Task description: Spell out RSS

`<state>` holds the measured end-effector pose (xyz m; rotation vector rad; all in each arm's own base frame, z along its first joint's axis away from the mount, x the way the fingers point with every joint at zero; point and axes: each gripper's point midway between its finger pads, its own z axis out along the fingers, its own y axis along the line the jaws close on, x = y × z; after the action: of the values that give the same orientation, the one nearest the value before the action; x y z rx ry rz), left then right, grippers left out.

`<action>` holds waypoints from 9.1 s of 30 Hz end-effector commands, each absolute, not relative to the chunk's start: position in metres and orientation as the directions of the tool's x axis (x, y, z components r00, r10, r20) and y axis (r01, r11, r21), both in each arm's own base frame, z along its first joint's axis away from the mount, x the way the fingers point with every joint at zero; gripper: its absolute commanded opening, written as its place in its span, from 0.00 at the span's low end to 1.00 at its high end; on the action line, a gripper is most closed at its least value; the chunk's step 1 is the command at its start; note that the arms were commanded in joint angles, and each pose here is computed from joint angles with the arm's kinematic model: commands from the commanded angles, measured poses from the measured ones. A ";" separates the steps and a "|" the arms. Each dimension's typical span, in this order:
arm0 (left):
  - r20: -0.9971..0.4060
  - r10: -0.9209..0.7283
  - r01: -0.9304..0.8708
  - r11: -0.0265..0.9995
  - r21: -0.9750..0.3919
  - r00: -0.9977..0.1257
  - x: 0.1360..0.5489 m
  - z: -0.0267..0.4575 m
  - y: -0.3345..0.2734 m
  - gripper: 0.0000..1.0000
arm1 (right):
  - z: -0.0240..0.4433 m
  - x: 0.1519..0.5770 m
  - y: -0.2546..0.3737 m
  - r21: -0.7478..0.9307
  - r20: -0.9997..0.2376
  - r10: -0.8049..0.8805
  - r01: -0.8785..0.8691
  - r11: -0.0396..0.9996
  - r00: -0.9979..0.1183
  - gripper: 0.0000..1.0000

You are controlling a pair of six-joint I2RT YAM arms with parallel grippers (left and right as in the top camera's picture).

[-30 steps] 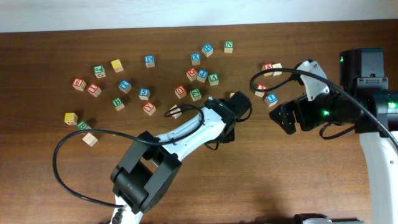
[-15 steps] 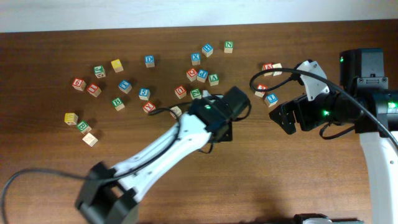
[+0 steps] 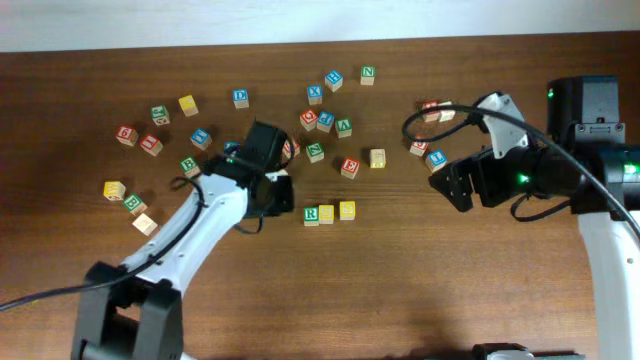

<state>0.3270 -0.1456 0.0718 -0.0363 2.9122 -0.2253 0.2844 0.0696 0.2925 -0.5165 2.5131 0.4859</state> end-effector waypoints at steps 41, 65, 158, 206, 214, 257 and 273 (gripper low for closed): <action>-0.136 -0.112 -0.052 0.922 -0.383 -0.984 0.349 0.004 -0.172 0.00 | 0.013 0.337 0.186 0.329 0.070 -0.112 -0.083 0.941 -0.991 0.04; -0.082 -0.162 -0.119 0.917 -0.381 -0.983 0.339 0.003 -0.178 0.00 | 0.005 0.316 0.203 0.312 0.105 -0.137 -0.098 0.945 -0.985 0.04; -0.794 -0.069 0.219 0.943 -0.249 -0.604 0.175 0.236 -0.069 0.99 | 0.344 0.096 -0.004 0.024 -0.896 -0.005 -0.060 0.998 -0.443 0.98; -0.795 -0.069 0.219 0.943 -0.249 -0.603 0.175 0.236 -0.069 0.99 | 0.159 0.236 0.070 -0.007 -0.998 -0.028 -0.338 0.941 -0.058 0.98; -0.795 -0.069 0.219 0.943 -0.249 -0.603 0.175 0.236 -0.069 0.99 | 0.159 0.236 0.070 -0.007 -0.998 -0.028 -0.338 0.941 -0.058 0.98; -0.861 0.006 0.059 0.998 -0.028 -0.509 0.164 0.214 -0.015 0.99 | 0.159 0.236 0.070 -0.007 -0.998 -0.028 -0.338 0.941 -0.058 0.98; -0.982 0.177 0.034 0.983 0.179 0.072 0.246 0.191 -0.013 0.99 | 0.159 0.236 0.070 -0.007 -0.998 -0.028 -0.338 0.941 -0.058 0.98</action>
<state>0.2428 -0.0119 0.1907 0.1577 1.5651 0.1014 0.2358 0.0700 0.1613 -0.2888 1.6121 0.2540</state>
